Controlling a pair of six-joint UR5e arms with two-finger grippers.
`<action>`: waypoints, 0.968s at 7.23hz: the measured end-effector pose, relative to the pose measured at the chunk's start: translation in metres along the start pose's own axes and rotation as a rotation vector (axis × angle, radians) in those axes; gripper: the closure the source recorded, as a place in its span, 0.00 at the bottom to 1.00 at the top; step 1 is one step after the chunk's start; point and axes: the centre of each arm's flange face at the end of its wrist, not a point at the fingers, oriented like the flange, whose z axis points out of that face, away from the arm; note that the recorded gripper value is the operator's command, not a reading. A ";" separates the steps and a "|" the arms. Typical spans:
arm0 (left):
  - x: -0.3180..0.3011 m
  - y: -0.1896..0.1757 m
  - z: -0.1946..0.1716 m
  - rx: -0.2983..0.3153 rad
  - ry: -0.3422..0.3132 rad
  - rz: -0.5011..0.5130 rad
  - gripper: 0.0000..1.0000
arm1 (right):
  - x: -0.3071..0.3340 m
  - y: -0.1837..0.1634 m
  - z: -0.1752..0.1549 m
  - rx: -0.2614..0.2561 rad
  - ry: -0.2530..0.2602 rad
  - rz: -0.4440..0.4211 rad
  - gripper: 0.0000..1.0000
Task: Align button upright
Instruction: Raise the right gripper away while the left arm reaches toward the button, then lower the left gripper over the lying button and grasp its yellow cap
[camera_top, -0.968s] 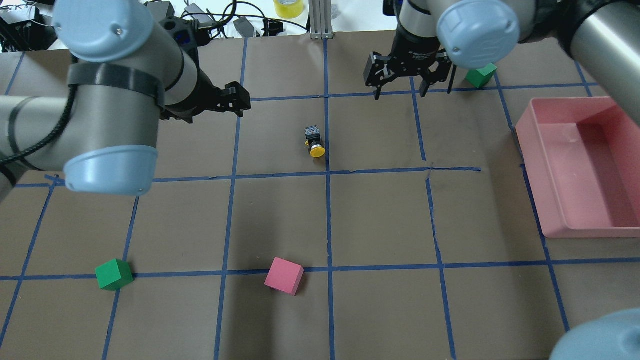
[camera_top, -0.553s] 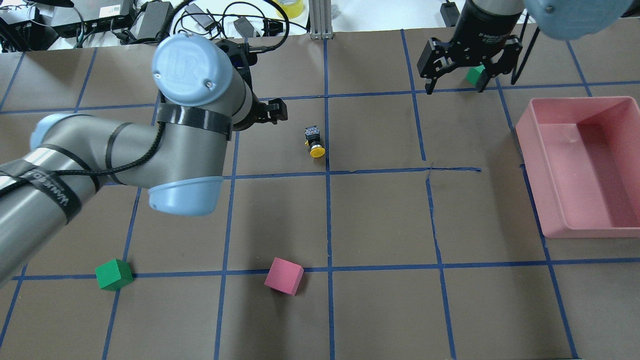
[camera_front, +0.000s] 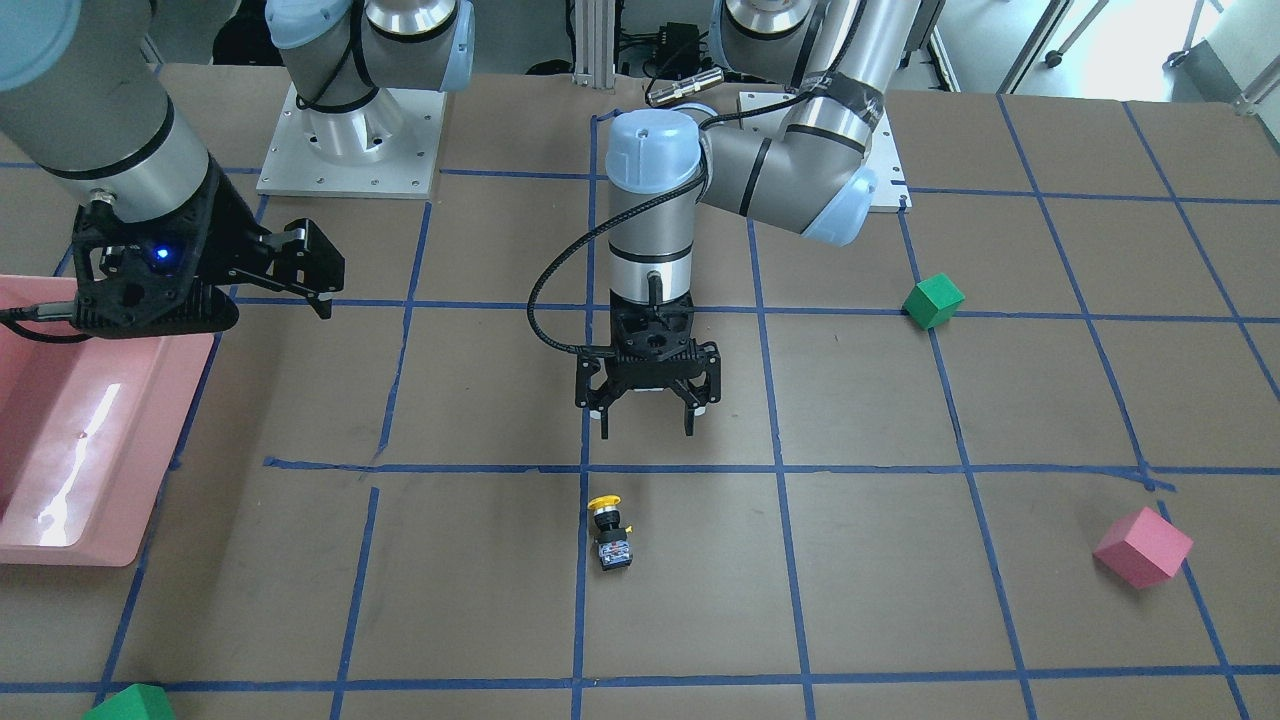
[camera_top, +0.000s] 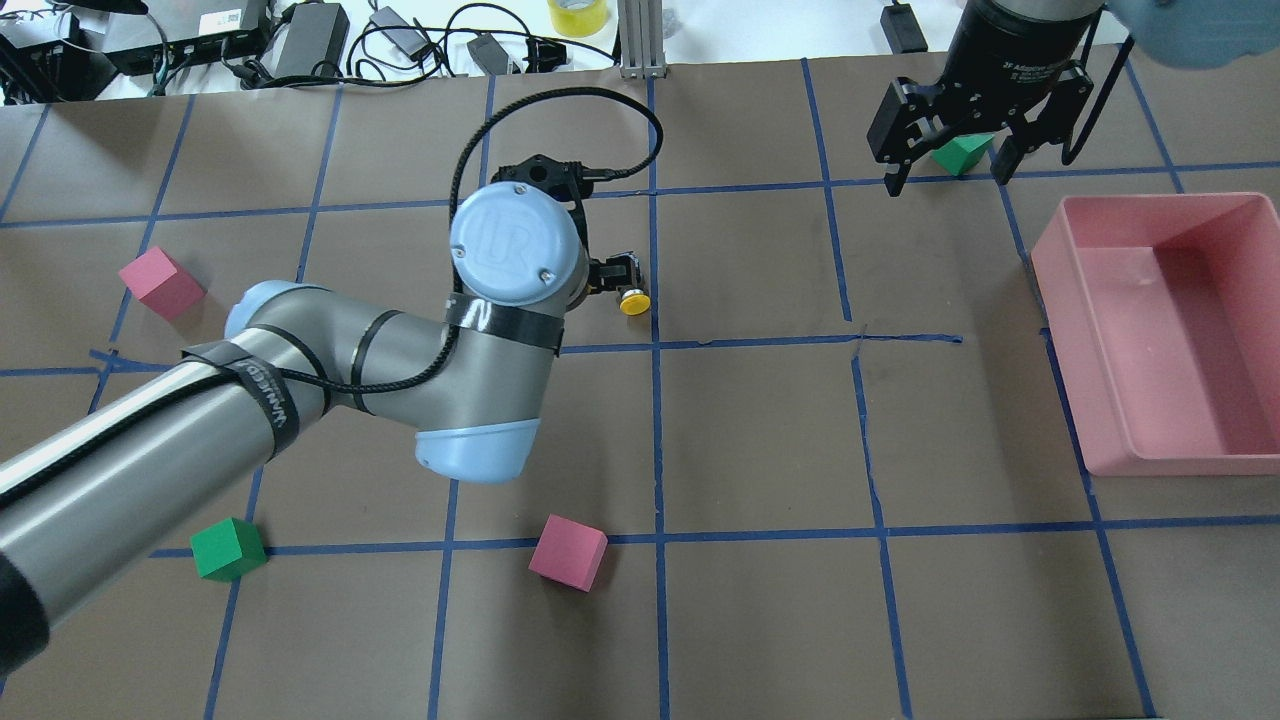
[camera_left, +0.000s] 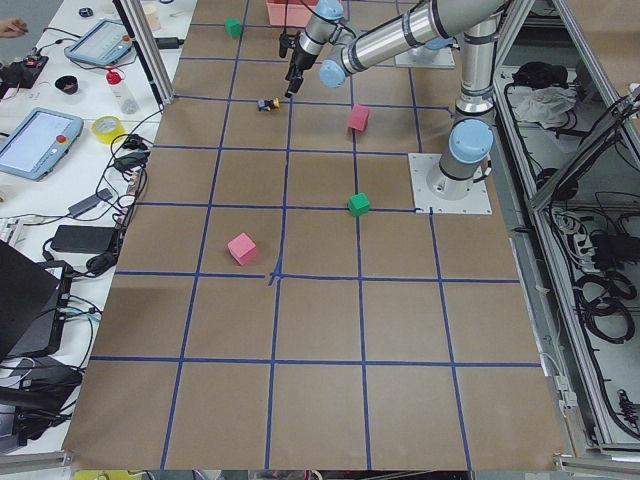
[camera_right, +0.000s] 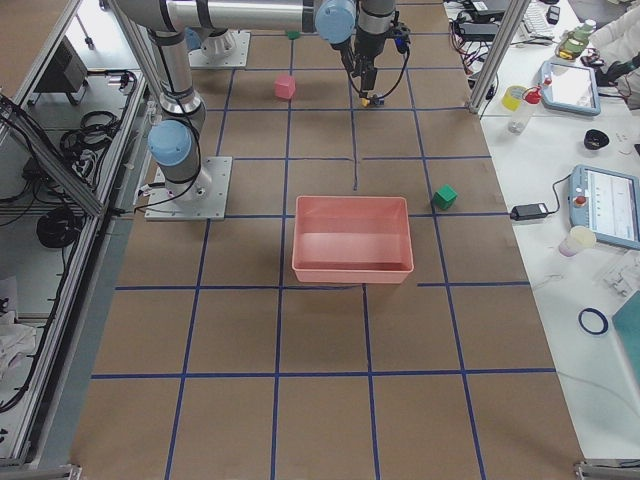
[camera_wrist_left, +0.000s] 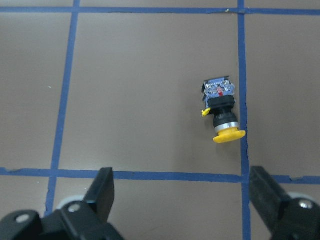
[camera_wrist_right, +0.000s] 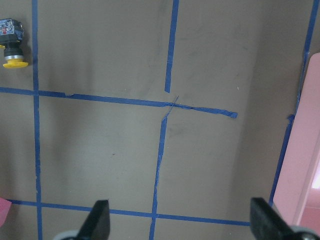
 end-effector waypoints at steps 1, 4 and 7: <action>0.013 0.011 0.020 0.010 0.008 0.010 0.06 | 0.001 0.000 0.001 0.000 0.002 -0.001 0.00; 0.031 0.030 0.061 0.082 0.041 0.000 0.06 | 0.001 0.006 -0.007 0.014 0.015 0.002 0.00; 0.030 0.029 0.074 0.145 0.025 -0.095 0.07 | 0.000 0.007 -0.011 0.022 0.019 0.007 0.00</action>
